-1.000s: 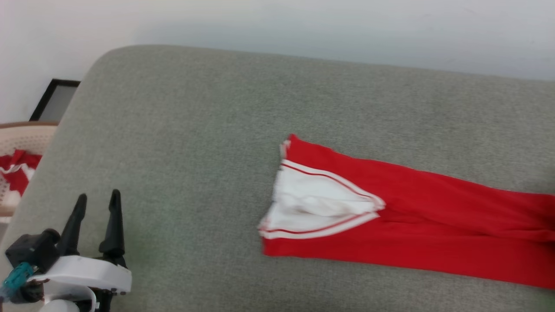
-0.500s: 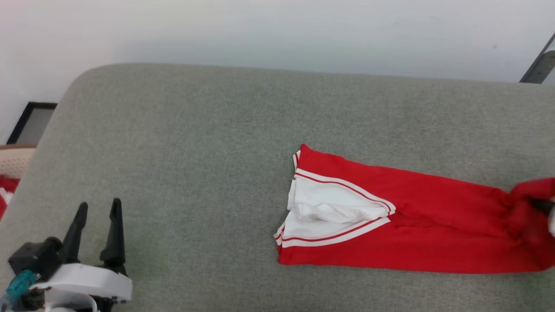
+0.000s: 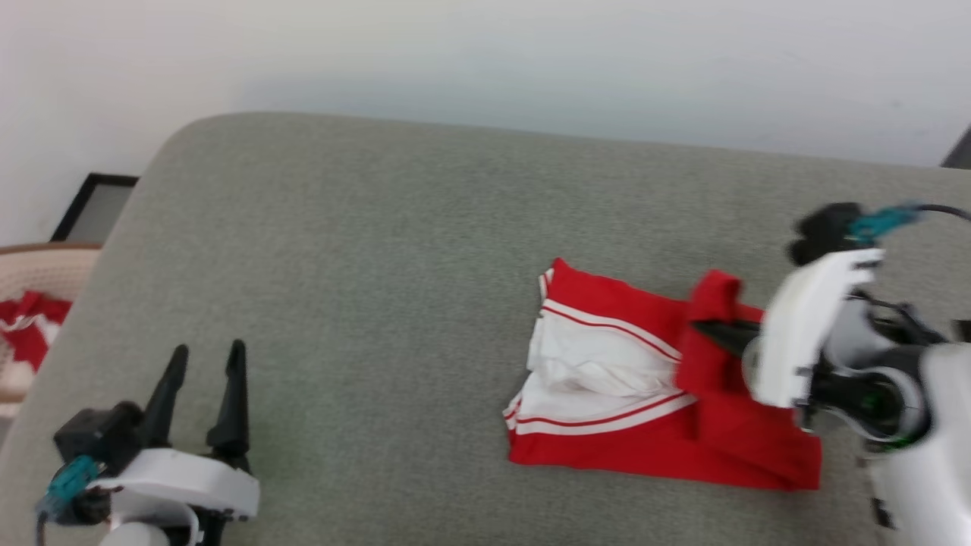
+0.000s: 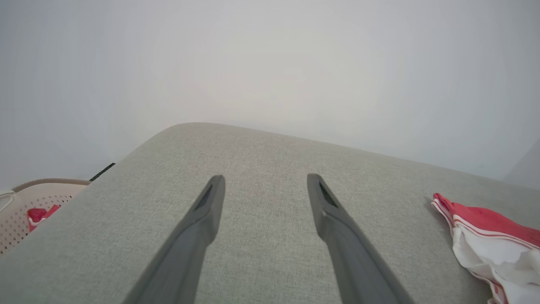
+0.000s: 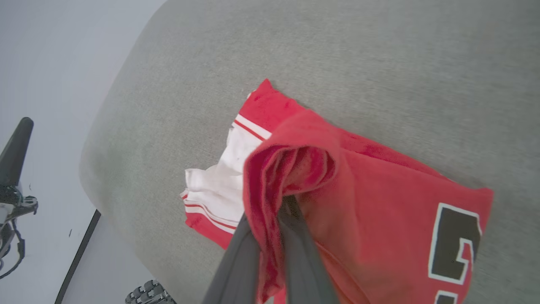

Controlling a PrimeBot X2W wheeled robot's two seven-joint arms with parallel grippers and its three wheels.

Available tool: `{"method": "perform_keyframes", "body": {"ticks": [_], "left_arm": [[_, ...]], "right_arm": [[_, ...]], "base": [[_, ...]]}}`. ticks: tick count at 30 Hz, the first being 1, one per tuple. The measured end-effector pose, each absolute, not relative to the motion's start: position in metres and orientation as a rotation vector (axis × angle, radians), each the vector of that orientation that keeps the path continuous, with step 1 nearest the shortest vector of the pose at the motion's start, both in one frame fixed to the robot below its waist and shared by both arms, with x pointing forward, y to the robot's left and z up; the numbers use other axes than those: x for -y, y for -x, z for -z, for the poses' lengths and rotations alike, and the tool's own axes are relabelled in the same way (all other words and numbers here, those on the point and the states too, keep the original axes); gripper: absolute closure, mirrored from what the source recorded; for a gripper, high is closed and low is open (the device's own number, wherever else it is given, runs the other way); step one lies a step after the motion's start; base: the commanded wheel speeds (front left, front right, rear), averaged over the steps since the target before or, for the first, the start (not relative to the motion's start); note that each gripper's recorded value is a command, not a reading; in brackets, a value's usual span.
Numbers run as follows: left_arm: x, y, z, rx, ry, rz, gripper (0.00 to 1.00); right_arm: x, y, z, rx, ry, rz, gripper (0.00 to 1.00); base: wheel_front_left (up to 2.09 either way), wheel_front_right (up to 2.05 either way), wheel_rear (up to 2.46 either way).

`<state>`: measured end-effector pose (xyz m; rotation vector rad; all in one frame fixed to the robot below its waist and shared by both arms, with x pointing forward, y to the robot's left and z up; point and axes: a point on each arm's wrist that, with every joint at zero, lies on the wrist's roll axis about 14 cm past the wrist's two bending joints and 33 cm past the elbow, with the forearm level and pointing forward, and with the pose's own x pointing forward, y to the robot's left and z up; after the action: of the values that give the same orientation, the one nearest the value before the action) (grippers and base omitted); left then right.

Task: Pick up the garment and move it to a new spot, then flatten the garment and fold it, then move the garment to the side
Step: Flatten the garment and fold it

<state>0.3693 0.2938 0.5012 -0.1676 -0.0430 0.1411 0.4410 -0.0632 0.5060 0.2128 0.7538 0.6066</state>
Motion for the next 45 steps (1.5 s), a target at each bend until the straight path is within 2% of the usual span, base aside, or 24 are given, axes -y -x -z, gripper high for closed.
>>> {"method": "perform_keyframes", "body": {"ticks": [8,15,16,18,25,30,39,45], "left_arm": [[-0.301,-0.365,-0.506,0.053,0.170,-0.168,0.00],[-0.312,-0.359,-0.502,0.042,0.173,-0.210,0.00],[-0.313,-0.359,-0.501,0.039,0.173,-0.212,0.00],[-0.314,-0.358,-0.500,0.034,0.174,-0.216,0.00],[-0.315,-0.363,-0.501,0.040,0.174,-0.213,0.00],[-0.313,-0.368,-0.503,0.046,0.174,-0.196,0.00],[-0.295,-0.381,-0.505,0.048,0.161,-0.121,0.00],[-0.282,-0.388,-0.506,0.050,0.148,-0.076,0.00]], "right_arm": [[-0.016,-0.442,-0.499,-0.767,-0.167,-0.767,1.00],[-0.043,-0.451,-0.471,-0.797,-0.103,-0.784,0.99],[-0.046,-0.452,-0.467,-0.801,-0.102,-0.783,0.75],[-0.050,-0.454,-0.462,-0.804,-0.088,-0.783,0.00],[-0.056,-0.457,-0.481,-0.738,-0.102,-0.818,0.00],[-0.033,-0.466,-0.508,-0.627,-0.133,-0.796,0.00],[0.058,-0.475,-0.544,-0.374,-0.187,-0.606,0.00],[0.127,-0.464,-0.554,-0.217,-0.182,-0.441,0.00]], "base": [[0.00,0.00,0.00],[0.00,0.00,0.00],[0.00,0.00,0.00],[0.00,0.00,0.00],[0.00,0.00,0.00],[0.00,0.00,0.00],[0.00,0.00,0.00],[0.00,0.00,0.00]]}}
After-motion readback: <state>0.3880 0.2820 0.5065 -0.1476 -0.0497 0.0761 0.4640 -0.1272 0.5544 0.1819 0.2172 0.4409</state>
